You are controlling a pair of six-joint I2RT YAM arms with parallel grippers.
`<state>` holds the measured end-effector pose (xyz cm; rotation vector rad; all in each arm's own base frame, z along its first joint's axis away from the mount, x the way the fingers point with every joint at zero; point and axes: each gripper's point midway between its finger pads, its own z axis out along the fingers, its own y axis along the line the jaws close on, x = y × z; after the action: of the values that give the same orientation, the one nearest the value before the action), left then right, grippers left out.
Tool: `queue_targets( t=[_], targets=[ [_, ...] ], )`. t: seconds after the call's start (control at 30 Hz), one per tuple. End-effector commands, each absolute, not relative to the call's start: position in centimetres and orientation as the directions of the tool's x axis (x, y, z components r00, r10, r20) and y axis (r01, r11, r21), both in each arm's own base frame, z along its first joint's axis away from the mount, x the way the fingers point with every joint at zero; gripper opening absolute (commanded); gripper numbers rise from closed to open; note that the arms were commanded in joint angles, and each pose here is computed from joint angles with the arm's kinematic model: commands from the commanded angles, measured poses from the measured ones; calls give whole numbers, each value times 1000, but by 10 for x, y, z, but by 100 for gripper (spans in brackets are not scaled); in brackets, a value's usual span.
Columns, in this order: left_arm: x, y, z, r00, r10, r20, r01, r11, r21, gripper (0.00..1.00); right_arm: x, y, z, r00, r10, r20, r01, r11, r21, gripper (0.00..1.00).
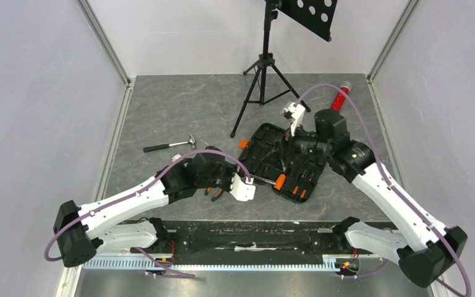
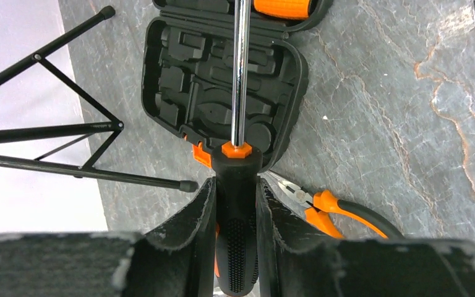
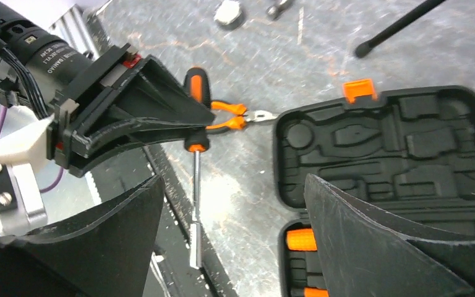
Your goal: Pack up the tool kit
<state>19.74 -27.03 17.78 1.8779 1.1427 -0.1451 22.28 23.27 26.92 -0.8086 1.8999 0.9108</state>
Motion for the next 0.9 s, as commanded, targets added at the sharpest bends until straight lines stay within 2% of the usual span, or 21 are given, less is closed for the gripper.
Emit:
queue_targets(
  t=[0.0, 0.27, 0.57, 0.67, 0.73, 0.8, 0.87],
  targets=[
    [205, -276, 190, 641, 650, -408, 667, -211, 714, 2, 207, 256, 256, -480, -252, -840, -820, 468, 328, 85],
    [198, -281, 185, 669, 643, -374, 645, -252, 721, 2, 188, 286, 212, -548, -378, -747, -813, 451, 368, 76],
    [190, -285, 185, 691, 618, -375, 636, -272, 722, 2, 178, 303, 181, -552, -481, -681, -825, 435, 362, 54],
    [188, -285, 184, 694, 613, -378, 637, -277, 720, 2, 177, 306, 175, -553, -498, -668, -826, 431, 363, 37],
    [186, -286, 183, 693, 612, -382, 640, -278, 717, 2, 178, 306, 174, -552, -499, -668, -826, 434, 359, 21],
    [186, -285, 182, 691, 613, -384, 643, -278, 714, 2, 180, 306, 176, -551, -493, -673, -825, 442, 352, 0],
    [186, -285, 182, 687, 616, -385, 645, -274, 713, 2, 182, 304, 177, -549, -488, -678, -823, 454, 340, 0]
  ],
)
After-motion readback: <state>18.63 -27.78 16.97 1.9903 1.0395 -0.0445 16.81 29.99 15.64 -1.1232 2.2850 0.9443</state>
